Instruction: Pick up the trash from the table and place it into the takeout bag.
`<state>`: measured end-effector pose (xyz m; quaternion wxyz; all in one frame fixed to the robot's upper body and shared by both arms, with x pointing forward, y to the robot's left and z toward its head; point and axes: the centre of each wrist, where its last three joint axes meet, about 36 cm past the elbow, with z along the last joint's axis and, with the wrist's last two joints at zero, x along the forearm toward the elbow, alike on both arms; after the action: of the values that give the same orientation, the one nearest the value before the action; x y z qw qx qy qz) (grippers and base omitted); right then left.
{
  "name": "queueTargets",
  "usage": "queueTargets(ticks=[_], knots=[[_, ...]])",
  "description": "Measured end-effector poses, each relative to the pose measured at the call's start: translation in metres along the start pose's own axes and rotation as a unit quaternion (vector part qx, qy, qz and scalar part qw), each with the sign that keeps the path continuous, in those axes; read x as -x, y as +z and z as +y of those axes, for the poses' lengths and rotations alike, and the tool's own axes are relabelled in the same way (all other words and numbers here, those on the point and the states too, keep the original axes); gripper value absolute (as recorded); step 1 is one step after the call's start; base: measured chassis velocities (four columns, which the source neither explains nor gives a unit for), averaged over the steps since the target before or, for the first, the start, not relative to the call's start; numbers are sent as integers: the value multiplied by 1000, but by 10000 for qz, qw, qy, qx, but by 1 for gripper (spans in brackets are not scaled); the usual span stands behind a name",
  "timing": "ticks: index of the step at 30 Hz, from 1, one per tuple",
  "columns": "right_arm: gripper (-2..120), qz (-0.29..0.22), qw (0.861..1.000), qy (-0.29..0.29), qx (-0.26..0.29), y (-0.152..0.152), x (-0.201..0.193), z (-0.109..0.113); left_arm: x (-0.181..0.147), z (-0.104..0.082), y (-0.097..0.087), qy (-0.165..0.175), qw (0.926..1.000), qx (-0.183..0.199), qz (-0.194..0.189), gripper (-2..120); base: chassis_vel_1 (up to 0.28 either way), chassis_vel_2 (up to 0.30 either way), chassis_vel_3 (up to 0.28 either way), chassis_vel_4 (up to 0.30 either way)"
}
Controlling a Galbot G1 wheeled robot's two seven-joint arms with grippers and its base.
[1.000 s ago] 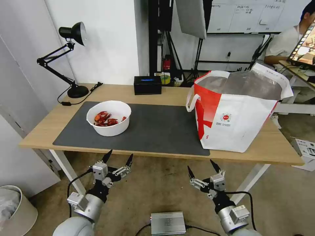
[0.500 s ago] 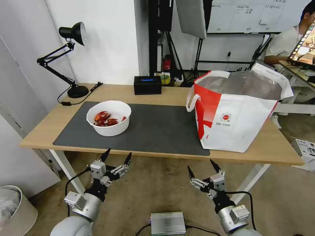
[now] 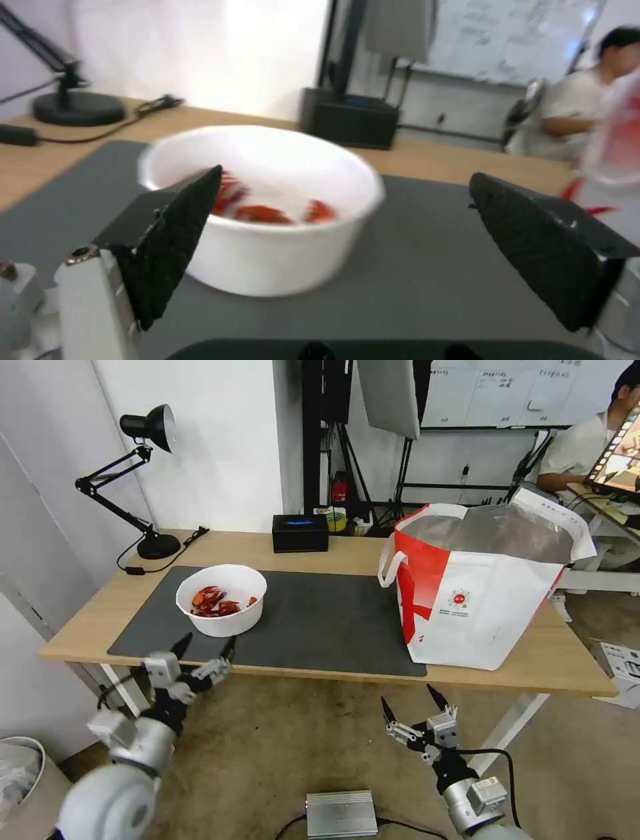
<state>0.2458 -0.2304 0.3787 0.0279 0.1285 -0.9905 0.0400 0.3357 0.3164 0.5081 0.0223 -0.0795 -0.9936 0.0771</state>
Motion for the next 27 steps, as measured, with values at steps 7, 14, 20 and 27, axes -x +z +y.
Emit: queueTargets(ticks=[7, 14, 20, 27], knots=[[100, 0, 10000, -3, 1, 0, 0, 0, 61, 44, -63, -261, 9982, -261, 478, 100, 0, 0, 0, 0], [100, 0, 10000, -2, 1, 0, 0, 0, 104, 65, -84, -395, 9924, -216, 1141, 100, 0, 0, 0, 0], [100, 0, 10000, -3, 2, 0, 0, 0, 115, 80, -95, -447, 9824, -239, 1796, 100, 0, 0, 0, 0], [100, 0, 10000, -3, 1, 0, 0, 0, 122, 94, -103, -479, 9718, -420, 2269, 100, 0, 0, 0, 0]])
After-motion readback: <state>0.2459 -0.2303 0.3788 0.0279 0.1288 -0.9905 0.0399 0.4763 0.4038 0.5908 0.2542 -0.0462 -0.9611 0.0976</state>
